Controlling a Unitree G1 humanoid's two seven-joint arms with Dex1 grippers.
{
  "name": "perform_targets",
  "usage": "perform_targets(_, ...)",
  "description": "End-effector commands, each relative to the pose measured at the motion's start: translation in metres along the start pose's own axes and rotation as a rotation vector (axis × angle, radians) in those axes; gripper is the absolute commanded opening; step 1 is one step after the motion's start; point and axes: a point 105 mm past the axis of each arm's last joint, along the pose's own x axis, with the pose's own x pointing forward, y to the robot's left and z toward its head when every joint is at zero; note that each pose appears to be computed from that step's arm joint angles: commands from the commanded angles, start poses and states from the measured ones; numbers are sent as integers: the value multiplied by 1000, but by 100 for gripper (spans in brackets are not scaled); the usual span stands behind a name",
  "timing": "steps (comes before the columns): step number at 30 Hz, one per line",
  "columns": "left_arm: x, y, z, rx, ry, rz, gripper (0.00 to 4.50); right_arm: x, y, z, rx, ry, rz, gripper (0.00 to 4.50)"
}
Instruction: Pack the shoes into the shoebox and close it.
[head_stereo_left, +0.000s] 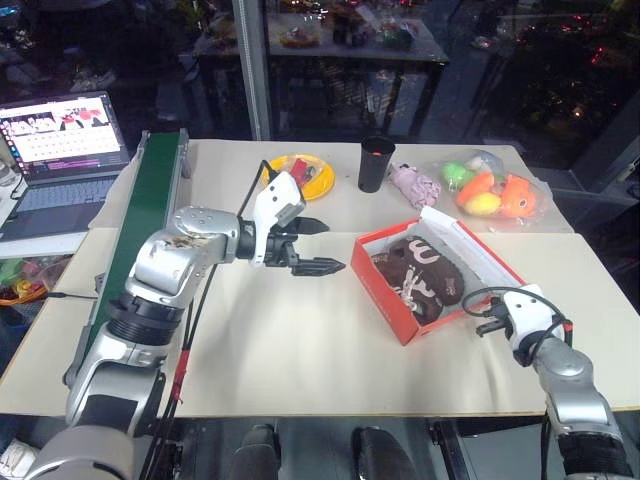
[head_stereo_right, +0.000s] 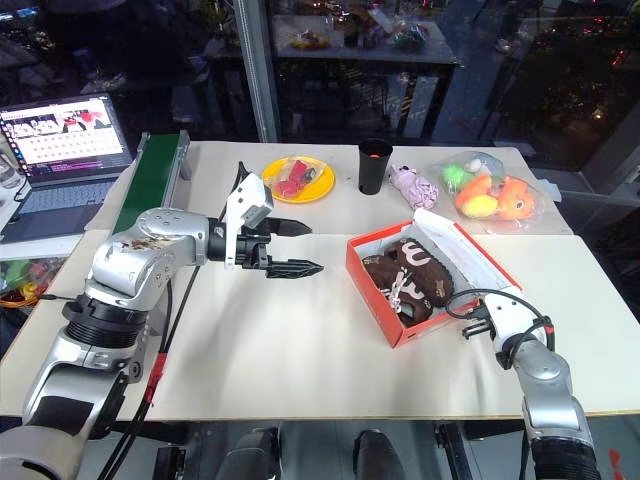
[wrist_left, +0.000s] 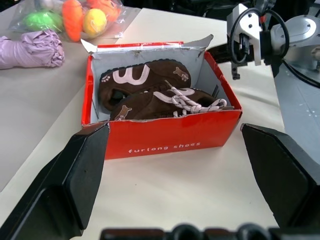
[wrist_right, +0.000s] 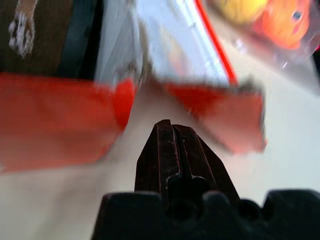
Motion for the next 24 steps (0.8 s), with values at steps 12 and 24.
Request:
perform_targets(12,-4,2,17,50,-28,-1,450,-27,-32,85,-293,-362,-137,3)
perform_targets(24,3,3,20,59,-31,-28,450,-33,-16,87,-297,-360,-69,3)
